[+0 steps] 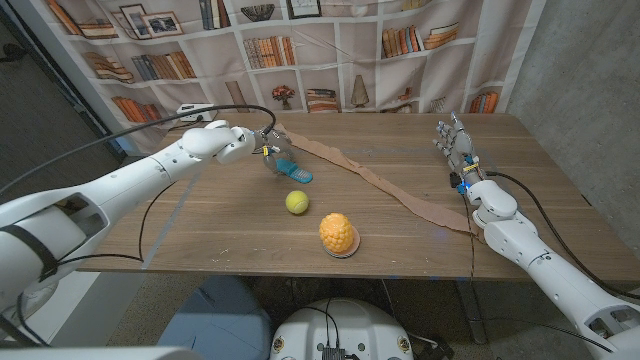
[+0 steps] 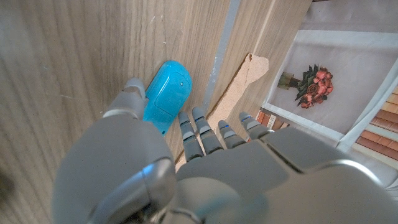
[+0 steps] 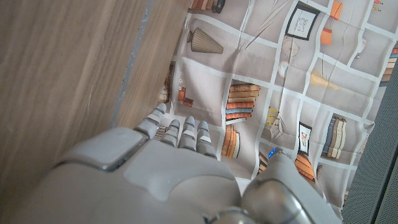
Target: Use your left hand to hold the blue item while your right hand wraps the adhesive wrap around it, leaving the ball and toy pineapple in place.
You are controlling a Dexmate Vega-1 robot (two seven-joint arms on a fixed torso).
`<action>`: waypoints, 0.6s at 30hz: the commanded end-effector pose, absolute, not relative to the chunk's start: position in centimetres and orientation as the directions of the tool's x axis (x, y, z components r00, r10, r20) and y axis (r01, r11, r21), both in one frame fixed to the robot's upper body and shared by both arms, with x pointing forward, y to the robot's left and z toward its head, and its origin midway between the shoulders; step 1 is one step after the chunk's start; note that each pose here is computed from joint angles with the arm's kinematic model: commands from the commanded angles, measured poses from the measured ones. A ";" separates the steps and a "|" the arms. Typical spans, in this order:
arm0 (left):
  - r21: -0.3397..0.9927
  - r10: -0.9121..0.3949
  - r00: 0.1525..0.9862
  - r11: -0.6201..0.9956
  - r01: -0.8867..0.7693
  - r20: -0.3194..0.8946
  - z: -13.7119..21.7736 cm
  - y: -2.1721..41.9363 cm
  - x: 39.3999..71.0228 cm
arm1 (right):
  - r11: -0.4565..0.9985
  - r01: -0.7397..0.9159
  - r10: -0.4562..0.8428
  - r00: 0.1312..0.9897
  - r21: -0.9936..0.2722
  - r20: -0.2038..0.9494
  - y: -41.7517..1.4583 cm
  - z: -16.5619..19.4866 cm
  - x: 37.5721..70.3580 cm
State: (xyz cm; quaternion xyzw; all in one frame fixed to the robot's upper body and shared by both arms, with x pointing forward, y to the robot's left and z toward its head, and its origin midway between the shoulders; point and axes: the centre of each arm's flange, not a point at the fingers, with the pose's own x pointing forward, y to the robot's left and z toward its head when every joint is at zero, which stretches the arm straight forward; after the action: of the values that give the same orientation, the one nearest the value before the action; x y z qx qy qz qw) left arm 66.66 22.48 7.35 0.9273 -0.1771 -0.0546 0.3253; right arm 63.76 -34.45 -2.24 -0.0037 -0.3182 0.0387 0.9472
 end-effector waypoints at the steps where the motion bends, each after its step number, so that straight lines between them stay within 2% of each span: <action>1: 0.633 -0.376 0.927 -0.715 -0.296 0.008 7.0 22.3 67.0 | 0.997 -0.069 0.076 0.794 -0.035 0.603 -34.4 -2.0 63.8; 18: 0.635 -0.375 0.927 -0.715 -0.290 0.001 6.1 22.5 67.3 | 0.997 -0.072 0.081 0.796 -0.039 0.599 -34.0 -1.8 64.0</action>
State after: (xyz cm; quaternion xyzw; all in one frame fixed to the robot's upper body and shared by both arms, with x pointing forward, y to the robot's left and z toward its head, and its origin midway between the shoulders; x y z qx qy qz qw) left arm 67.06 22.47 6.63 0.9240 -0.1826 -0.0611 0.3303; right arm 63.87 -34.20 -1.87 -0.0054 -0.3182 0.0397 0.9472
